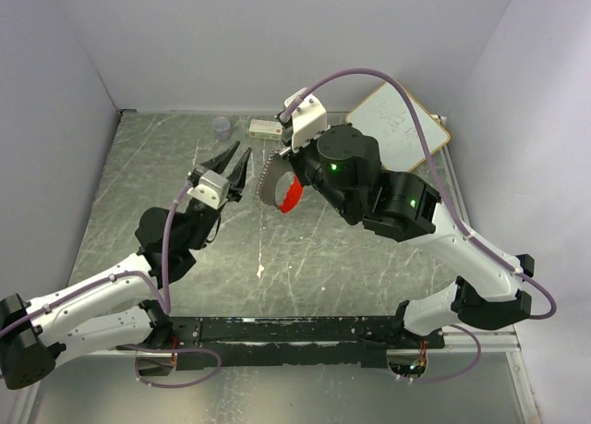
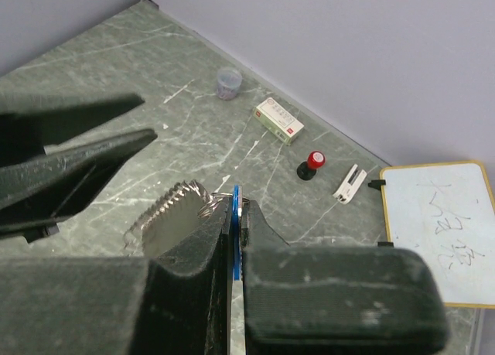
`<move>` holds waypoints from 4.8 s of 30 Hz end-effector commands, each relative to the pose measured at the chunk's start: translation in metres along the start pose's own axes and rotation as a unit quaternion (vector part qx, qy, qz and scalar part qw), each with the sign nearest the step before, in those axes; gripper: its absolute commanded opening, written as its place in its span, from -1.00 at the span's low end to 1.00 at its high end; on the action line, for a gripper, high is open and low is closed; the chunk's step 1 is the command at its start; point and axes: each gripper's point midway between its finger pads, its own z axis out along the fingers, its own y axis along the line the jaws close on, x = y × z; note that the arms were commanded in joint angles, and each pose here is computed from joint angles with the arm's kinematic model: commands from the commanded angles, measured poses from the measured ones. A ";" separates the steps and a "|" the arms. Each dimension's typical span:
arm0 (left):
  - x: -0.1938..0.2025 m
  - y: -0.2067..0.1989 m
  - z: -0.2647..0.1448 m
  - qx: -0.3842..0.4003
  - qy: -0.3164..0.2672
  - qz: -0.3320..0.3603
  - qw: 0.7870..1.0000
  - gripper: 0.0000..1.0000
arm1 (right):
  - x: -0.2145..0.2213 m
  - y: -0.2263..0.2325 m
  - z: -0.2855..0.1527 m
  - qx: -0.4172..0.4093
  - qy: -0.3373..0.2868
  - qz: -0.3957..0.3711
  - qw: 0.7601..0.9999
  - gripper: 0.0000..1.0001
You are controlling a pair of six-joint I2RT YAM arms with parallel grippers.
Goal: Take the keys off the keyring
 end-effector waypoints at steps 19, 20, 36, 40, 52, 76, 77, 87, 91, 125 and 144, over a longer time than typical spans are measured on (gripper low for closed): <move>-0.001 -0.014 0.048 0.142 0.034 -0.112 0.983 -0.20 | 0.003 0.005 -0.020 -0.056 -0.036 -0.028 0.997 -1.00; -0.001 -0.016 0.047 0.151 0.031 -0.115 0.981 -0.20 | 0.003 0.006 -0.019 -0.059 -0.036 -0.032 0.997 -1.00; -0.021 -0.049 0.018 0.324 -0.037 -0.169 0.930 -0.12 | 0.006 0.020 -0.019 -0.097 -0.047 -0.046 0.993 -1.00; -0.017 -0.059 0.010 0.357 -0.037 -0.163 0.919 -0.12 | 0.005 0.022 -0.020 -0.101 -0.051 -0.045 0.993 -1.00; -0.015 -0.062 -0.006 0.364 -0.047 -0.151 0.918 -0.15 | 0.006 0.026 -0.018 -0.108 -0.052 -0.041 0.992 -1.00; -0.016 -0.068 -0.003 0.372 -0.062 -0.221 0.899 -0.22 | 0.010 0.035 -0.012 -0.118 -0.048 -0.045 0.991 -1.00; -0.016 -0.069 -0.004 0.373 -0.062 -0.222 0.899 -0.23 | 0.010 0.034 -0.011 -0.116 -0.048 -0.044 0.991 -1.00; -0.019 -0.071 -0.003 0.385 -0.072 -0.231 0.891 -0.25 | 0.011 0.036 -0.011 -0.119 -0.047 -0.046 0.991 -1.00; -0.021 -0.074 -0.007 0.398 -0.076 -0.228 0.886 -0.26 | 0.012 0.036 -0.010 -0.118 -0.046 -0.046 0.991 -1.00; -0.016 -0.076 -0.013 0.404 -0.066 -0.211 0.888 -0.58 | 0.006 0.043 -0.006 -0.130 -0.053 -0.045 0.989 -1.00; -0.015 -0.065 -0.012 0.366 -0.072 -0.173 0.911 -0.86 | 0.007 0.038 -0.010 -0.121 -0.057 -0.039 0.990 -1.00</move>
